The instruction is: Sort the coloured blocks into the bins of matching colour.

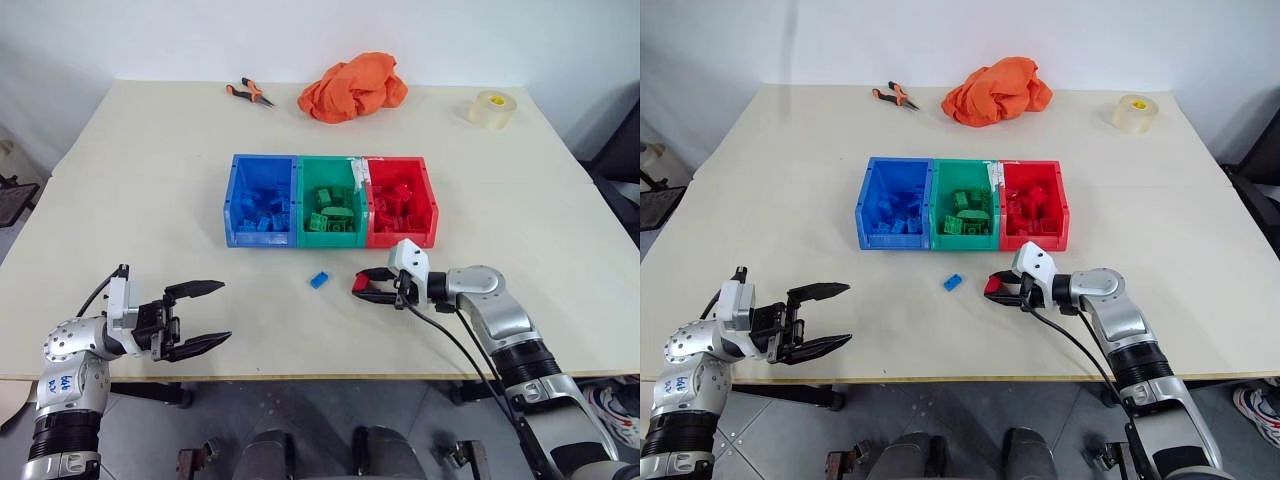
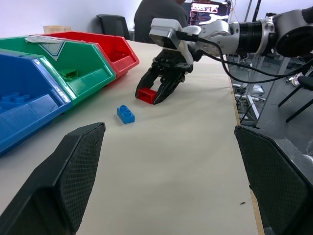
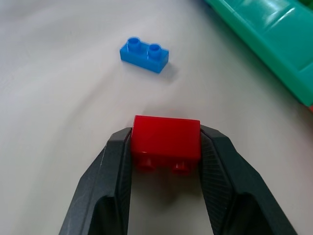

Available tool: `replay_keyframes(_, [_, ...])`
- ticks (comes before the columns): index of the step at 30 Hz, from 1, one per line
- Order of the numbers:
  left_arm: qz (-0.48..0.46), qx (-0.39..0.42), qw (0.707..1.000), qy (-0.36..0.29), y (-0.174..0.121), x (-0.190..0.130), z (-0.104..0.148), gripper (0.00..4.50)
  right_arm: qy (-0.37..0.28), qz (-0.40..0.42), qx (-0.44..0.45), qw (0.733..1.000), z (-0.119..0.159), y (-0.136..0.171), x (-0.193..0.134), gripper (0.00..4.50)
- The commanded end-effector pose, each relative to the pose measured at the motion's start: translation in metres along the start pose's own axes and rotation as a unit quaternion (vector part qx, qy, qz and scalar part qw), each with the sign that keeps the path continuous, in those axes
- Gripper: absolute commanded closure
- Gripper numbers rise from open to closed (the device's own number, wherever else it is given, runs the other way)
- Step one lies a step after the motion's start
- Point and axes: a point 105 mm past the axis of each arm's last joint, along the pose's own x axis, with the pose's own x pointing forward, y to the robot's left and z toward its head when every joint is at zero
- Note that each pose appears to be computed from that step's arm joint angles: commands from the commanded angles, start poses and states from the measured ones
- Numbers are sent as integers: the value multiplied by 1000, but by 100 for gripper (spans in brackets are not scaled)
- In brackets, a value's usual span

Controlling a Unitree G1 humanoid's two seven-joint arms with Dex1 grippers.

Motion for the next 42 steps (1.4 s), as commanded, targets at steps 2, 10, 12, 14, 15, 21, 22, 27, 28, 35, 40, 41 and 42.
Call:
replay_keyframes(2, [-2, 22, 1000, -5, 3, 2, 7, 0, -45, -81, -27, 995, 41, -27, -35, 301])
replay_keyframes(10, [-7, 26, 1000, -11, 9, 12, 8, 0, -69, -201, -45, 976, 76, -89, -65, 301])
replay_keyframes(12, [-12, 27, 999, -14, 11, 16, 7, 0, -60, -218, -48, 973, 79, -106, -61, 301])
replay_keyframes(14, [-14, 28, 999, -17, 13, 19, 7, 0, -55, -234, -37, 970, 78, -118, -56, 266])
replay_keyframes(15, [-15, 29, 999, -18, 14, 20, 7, 0, -56, -239, -38, 969, 78, -121, -55, 228])
replay_keyframes(21, [-19, 35, 999, -23, 15, 25, 9, 0, -64, -234, -65, 968, 86, -124, -52, 38])
replay_keyframes(22, [-20, 35, 999, -23, 15, 25, 9, 0, -67, -230, -70, 968, 88, -123, -53, 4])
replay_keyframes(27, [-20, 34, 999, -23, 15, 23, 9, 0, -69, -166, -83, 980, 84, -95, -66, 4])
replay_keyframes(28, [-20, 33, 999, -23, 15, 23, 9, 0, -66, -145, -85, 984, 81, -87, -68, 4])
replay_keyframes(35, [-11, 37, 999, -16, 23, 16, 10, 0, 26, -34, -64, 997, 29, -19, -130, 4])
replay_keyframes(40, [0, 40, 999, -10, 26, 9, 12, 0, 90, -23, -47, 995, 13, 3, -164, 4])
replay_keyframes(41, [2, 40, 999, -9, 26, 8, 12, 0, 98, -24, -45, 994, 12, 6, -167, 4])
replay_keyframes(42, [4, 40, 999, -8, 26, 6, 12, 0, 105, -25, -42, 993, 11, 8, -170, 4])
